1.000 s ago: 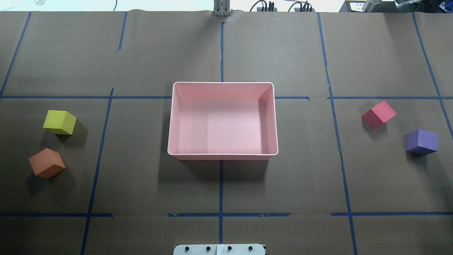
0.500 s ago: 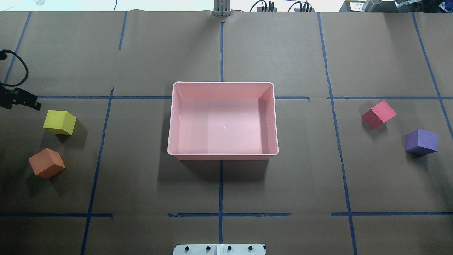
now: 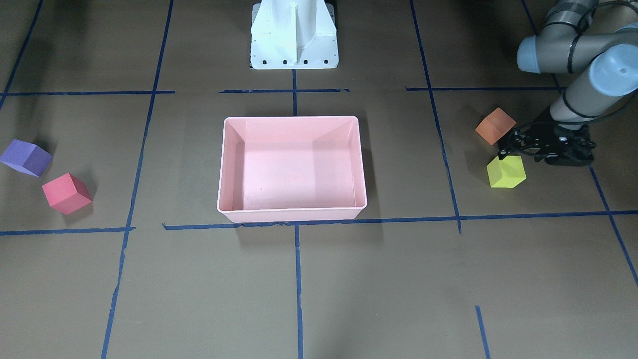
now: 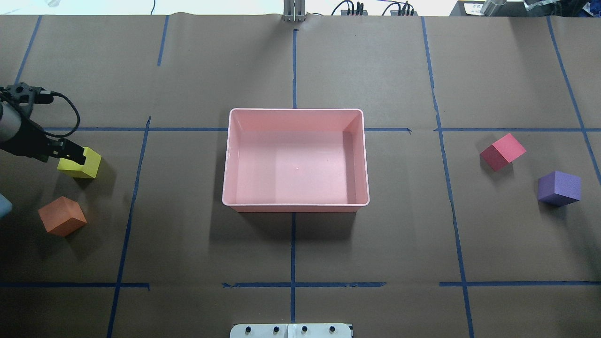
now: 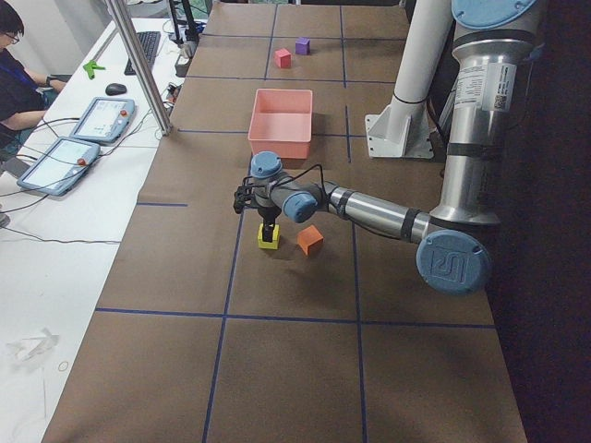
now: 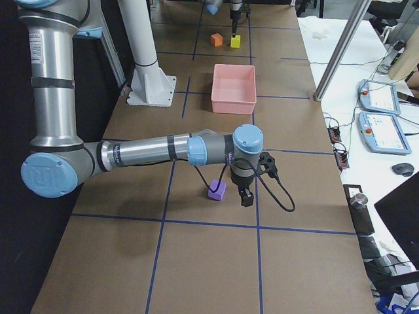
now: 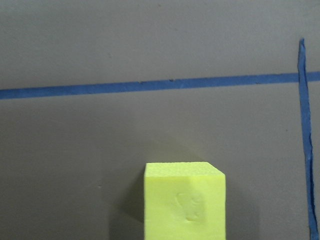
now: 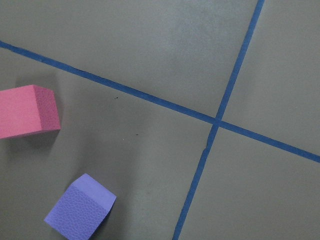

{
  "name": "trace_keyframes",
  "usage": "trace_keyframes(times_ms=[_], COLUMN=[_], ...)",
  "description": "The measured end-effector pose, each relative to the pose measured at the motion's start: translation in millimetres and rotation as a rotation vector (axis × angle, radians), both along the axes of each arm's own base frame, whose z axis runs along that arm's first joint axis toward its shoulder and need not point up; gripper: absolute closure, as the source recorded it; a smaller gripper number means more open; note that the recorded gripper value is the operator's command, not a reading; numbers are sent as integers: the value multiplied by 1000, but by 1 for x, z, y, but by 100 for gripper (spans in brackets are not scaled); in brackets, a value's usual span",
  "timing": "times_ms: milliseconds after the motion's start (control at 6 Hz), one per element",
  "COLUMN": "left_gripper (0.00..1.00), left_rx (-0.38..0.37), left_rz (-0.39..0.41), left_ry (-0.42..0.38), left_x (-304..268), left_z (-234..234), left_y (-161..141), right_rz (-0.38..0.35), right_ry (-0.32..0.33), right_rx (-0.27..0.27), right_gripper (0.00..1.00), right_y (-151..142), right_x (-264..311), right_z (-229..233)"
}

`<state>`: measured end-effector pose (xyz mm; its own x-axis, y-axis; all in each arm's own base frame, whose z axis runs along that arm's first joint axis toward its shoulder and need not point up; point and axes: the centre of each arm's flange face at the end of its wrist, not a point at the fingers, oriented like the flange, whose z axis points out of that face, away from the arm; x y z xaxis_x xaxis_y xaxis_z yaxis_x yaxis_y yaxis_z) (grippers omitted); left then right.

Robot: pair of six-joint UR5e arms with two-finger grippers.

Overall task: Place blocks into pink bin with both arms
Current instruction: 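Lower the left gripper onto the yellow cube and close it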

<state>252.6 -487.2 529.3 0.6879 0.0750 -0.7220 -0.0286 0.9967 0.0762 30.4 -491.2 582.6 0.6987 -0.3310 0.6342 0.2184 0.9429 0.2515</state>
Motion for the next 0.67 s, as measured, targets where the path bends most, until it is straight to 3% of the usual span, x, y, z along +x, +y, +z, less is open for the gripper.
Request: trace_keyframes(times_ms=[167, 333, 500, 667], left_gripper=[0, 21, 55, 59], left_rx=[-5, -9, -12, -12], left_rz=[10, 15, 17, 17], left_ry=[-11, -19, -22, -22], left_x=[11, 16, 19, 22], left_z=[5, 10, 12, 11], left_y=[-2, -4, -7, -11], right_rz=[0, 1, 1, 1], right_ry=[0, 0, 0, 0], right_rx=[-1, -2, -2, -2], right_gripper=[0, 0, 0, 0], right_y=[0, 1, 1, 1], right_x=[0, 0, 0, 0], right_z=[0, 1, 1, 1])
